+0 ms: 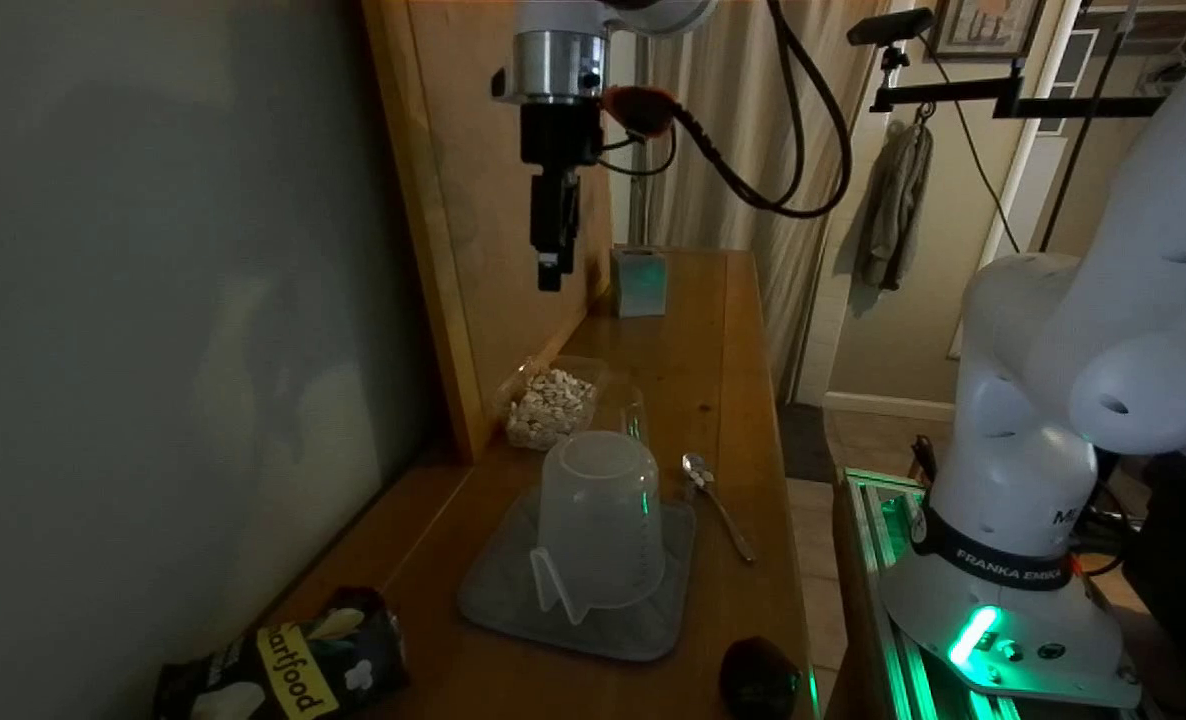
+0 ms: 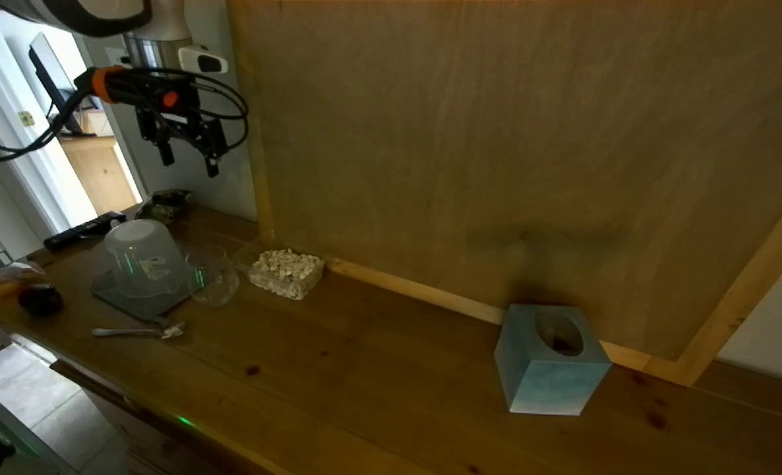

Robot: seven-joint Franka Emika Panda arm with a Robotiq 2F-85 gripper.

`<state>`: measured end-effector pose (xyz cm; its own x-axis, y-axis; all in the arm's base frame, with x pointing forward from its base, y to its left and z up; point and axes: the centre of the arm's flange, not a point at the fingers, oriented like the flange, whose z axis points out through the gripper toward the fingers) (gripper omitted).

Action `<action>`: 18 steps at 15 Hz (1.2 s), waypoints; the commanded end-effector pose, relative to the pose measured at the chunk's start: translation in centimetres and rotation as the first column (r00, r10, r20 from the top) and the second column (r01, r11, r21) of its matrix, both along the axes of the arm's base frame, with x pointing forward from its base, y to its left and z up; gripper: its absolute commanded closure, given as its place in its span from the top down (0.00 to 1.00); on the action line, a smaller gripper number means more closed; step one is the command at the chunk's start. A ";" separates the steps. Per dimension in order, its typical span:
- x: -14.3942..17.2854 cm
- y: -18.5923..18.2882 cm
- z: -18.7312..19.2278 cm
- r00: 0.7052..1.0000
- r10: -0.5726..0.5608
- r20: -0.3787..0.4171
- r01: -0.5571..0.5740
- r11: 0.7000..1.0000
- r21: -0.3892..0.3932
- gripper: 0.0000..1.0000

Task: Turn the plastic jar over

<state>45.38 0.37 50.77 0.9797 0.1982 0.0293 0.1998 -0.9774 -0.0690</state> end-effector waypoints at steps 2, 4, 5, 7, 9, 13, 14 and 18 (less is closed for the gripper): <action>-1.3 10.5 -2.6 0.987 0.150 -0.062 -0.153 0.987 -0.044 1.00; -1.9 14.0 -4.1 0.968 0.236 -0.081 -0.240 0.970 -0.039 1.00; -2.0 15.1 -5.1 0.954 0.282 -0.099 -0.286 0.958 -0.032 1.00; -2.7 14.7 -4.1 0.965 0.246 -0.090 -0.252 0.966 -0.054 1.00; -2.6 14.6 -4.1 0.966 0.242 -0.090 -0.247 0.968 -0.054 1.00; -1.8 15.4 -5.4 0.959 0.253 -0.129 -0.258 0.966 -0.018 1.00; -1.7 16.0 -6.1 0.951 0.272 -0.144 -0.275 0.961 -0.002 1.00; -1.1 18.7 -9.7 0.900 0.384 -0.205 -0.387 0.922 0.029 1.00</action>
